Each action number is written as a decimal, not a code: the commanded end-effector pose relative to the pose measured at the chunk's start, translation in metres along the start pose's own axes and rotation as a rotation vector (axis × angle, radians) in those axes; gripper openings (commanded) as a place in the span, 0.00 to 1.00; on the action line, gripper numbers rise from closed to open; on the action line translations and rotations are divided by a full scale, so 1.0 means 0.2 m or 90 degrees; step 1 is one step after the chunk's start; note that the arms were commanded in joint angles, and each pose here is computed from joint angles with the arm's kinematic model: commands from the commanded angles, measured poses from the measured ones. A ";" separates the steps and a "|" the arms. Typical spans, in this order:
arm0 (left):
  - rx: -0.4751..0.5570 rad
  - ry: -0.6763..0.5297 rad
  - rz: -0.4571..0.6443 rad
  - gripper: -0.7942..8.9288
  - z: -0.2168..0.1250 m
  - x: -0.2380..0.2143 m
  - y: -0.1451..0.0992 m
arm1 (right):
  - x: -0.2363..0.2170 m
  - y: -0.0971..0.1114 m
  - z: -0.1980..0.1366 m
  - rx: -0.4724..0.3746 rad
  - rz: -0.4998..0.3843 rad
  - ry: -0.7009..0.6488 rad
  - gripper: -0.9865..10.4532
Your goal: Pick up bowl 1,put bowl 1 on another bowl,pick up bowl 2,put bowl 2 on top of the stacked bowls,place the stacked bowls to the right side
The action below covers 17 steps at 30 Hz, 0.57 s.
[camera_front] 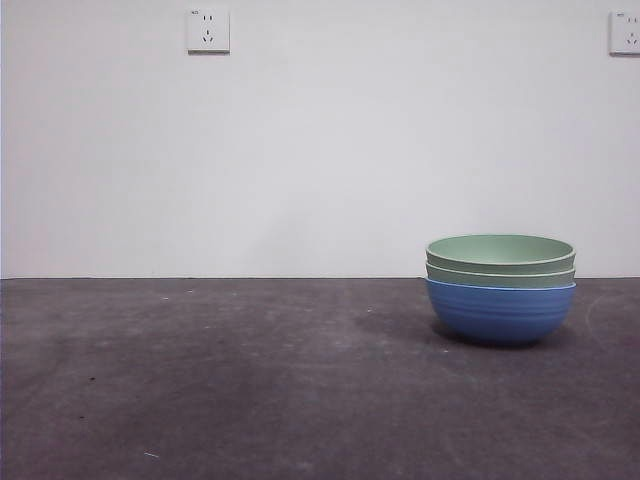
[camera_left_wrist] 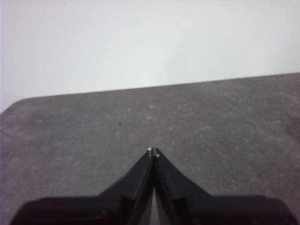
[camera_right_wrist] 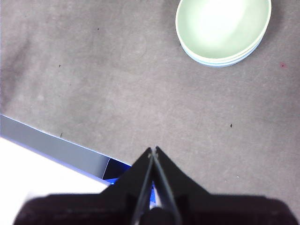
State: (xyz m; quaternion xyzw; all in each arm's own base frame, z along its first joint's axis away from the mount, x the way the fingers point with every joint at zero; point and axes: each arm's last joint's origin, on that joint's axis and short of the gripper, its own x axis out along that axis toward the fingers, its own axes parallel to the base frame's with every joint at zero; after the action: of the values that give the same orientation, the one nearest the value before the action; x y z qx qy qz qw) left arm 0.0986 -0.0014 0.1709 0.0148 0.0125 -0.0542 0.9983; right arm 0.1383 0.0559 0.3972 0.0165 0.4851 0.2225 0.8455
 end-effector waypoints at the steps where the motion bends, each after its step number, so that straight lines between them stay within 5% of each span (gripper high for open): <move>1: -0.009 0.005 0.004 0.08 -0.05 0.00 0.00 | 0.01 0.00 -0.01 0.009 -0.001 0.014 0.09; 10: -0.030 0.094 -0.004 0.08 -0.12 -0.01 0.00 | 0.01 0.00 -0.01 0.009 -0.001 0.014 0.09; 17: -0.032 0.088 0.001 0.08 -0.11 -0.01 0.00 | 0.01 0.00 -0.01 0.009 -0.001 0.014 0.09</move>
State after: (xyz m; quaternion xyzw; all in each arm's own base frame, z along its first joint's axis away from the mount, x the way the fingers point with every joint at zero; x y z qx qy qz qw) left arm 0.0955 -0.0015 0.1527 -0.0028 0.0789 -0.0546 0.9954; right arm 0.1384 0.0559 0.3972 0.0164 0.4853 0.2223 0.8455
